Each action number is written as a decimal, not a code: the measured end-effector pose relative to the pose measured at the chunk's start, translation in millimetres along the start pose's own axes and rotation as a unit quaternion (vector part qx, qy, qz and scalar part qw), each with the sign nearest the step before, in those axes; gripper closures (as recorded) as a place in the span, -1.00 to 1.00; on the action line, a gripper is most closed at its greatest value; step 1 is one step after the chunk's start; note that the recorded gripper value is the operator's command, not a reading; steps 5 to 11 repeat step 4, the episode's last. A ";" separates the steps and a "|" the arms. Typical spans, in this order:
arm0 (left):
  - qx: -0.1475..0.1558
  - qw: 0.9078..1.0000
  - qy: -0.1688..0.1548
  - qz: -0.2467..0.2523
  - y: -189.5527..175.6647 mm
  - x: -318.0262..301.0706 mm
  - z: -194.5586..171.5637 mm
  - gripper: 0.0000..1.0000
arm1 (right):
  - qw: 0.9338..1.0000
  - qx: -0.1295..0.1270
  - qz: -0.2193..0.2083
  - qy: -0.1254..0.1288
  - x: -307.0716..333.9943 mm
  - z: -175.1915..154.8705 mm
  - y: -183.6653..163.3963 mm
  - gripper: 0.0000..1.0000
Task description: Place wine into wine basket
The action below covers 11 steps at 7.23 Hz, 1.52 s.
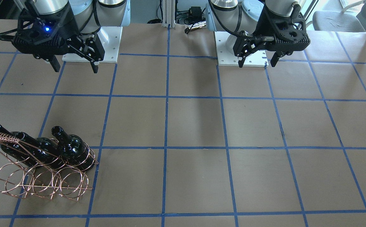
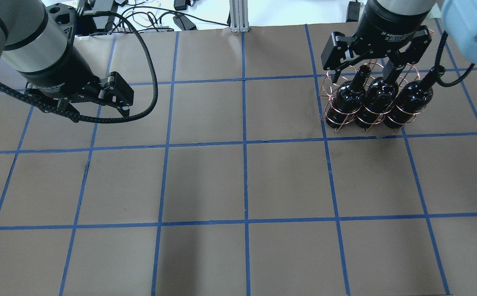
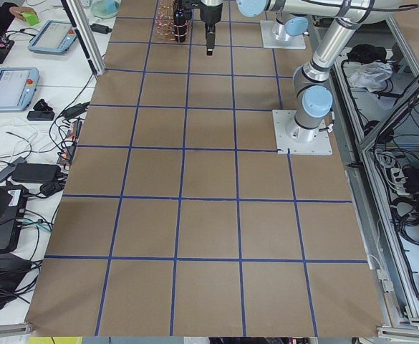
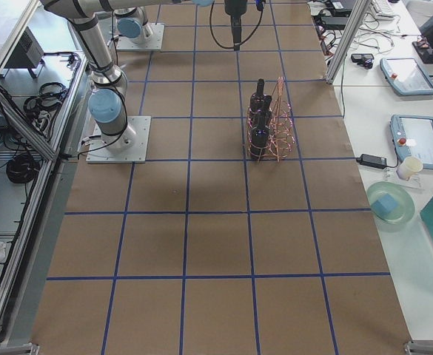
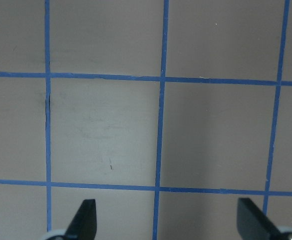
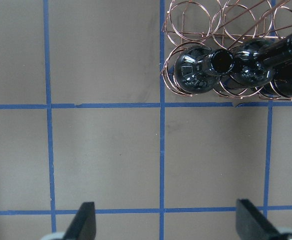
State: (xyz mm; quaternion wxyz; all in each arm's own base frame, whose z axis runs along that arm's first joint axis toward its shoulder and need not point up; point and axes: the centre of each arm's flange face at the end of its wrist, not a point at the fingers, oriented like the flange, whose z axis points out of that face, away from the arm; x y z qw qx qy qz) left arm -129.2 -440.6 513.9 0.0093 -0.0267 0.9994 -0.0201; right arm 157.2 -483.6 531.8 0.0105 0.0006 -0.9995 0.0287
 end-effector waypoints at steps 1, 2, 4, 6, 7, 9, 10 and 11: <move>0.001 1.000 -0.001 0.000 0.3 -0.2 -0.8 -1.00 | 1.000 -0.003 0.005 0.000 4.6 0.5 -0.4 -1.00; 0.002 1.000 -0.001 -0.001 0.7 -0.3 -1.6 -1.00 | 1.000 -0.006 0.011 0.000 10.9 1.0 -1.5 -1.00; 0.003 1.000 -0.001 -0.001 1.2 -0.3 -2.5 -1.00 | 1.000 -0.007 0.016 0.001 16.3 0.1 -0.1 -1.00; 0.003 1.000 -0.001 -0.001 1.2 -0.3 -2.5 -1.00 | 1.000 -0.007 0.016 0.001 16.3 0.1 -0.1 -1.00; 0.003 1.000 -0.001 -0.001 1.2 -0.3 -2.5 -1.00 | 1.000 -0.007 0.016 0.001 16.3 0.1 -0.1 -1.00; 0.003 1.000 -0.001 -0.001 1.2 -0.3 -2.5 -1.00 | 1.000 -0.007 0.016 0.001 16.3 0.1 -0.1 -1.00; 0.003 1.000 -0.001 -0.001 1.2 -0.3 -2.5 -1.00 | 1.000 -0.007 0.016 0.001 16.3 0.1 -0.1 -1.00; 0.003 1.000 -0.001 -0.001 1.2 -0.3 -2.5 -1.00 | 1.000 -0.007 0.016 0.001 16.3 0.1 -0.1 -1.00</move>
